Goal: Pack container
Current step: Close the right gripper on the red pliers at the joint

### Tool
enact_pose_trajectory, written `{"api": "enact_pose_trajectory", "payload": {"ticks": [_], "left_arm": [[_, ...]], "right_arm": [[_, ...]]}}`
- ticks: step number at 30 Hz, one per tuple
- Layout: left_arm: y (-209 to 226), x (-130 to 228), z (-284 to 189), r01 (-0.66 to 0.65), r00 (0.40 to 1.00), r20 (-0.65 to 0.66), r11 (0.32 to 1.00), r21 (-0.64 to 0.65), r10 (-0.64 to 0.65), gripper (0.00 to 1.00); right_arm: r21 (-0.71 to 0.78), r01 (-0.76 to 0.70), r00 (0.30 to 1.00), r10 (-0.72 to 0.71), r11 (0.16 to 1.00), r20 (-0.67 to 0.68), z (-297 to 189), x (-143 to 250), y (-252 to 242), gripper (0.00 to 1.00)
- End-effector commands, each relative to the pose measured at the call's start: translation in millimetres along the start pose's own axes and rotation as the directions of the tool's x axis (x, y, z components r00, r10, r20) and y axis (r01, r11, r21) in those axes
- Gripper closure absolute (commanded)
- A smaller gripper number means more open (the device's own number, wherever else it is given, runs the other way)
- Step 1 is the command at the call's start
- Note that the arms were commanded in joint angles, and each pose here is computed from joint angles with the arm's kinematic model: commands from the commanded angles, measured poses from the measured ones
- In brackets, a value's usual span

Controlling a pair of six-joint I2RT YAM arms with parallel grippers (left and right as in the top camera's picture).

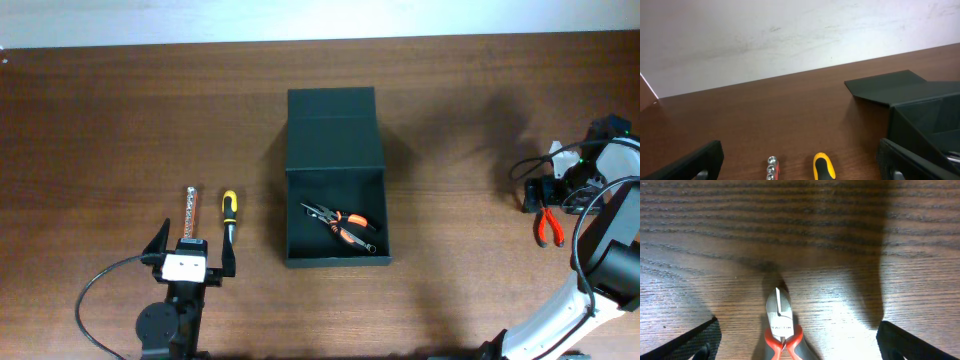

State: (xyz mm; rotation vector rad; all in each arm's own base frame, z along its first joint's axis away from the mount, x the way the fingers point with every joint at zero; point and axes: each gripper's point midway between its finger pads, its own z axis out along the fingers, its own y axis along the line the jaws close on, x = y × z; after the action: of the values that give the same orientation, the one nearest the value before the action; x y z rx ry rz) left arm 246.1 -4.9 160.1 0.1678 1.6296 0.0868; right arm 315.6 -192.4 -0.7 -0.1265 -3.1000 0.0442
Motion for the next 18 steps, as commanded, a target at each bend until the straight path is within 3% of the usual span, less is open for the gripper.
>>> {"api": "enact_pose_trajectory", "payload": {"ticks": [1, 18], "left_arm": [[1.3, 1.8, -0.1, -0.012, 1.0, -0.005, 1.0, -0.007, 0.012, 0.01], [1.3, 1.8, -0.1, -0.012, 1.0, -0.005, 1.0, -0.007, 0.012, 0.01]], "right_arm": [[-0.022, 0.007, 0.999, -0.008, 1.0, -0.033, 12.9, 5.7, 5.8, 0.01], [0.0, 0.008, 0.999, -0.008, 1.0, -0.046, 15.6, 9.1, 2.7, 0.01]]}}
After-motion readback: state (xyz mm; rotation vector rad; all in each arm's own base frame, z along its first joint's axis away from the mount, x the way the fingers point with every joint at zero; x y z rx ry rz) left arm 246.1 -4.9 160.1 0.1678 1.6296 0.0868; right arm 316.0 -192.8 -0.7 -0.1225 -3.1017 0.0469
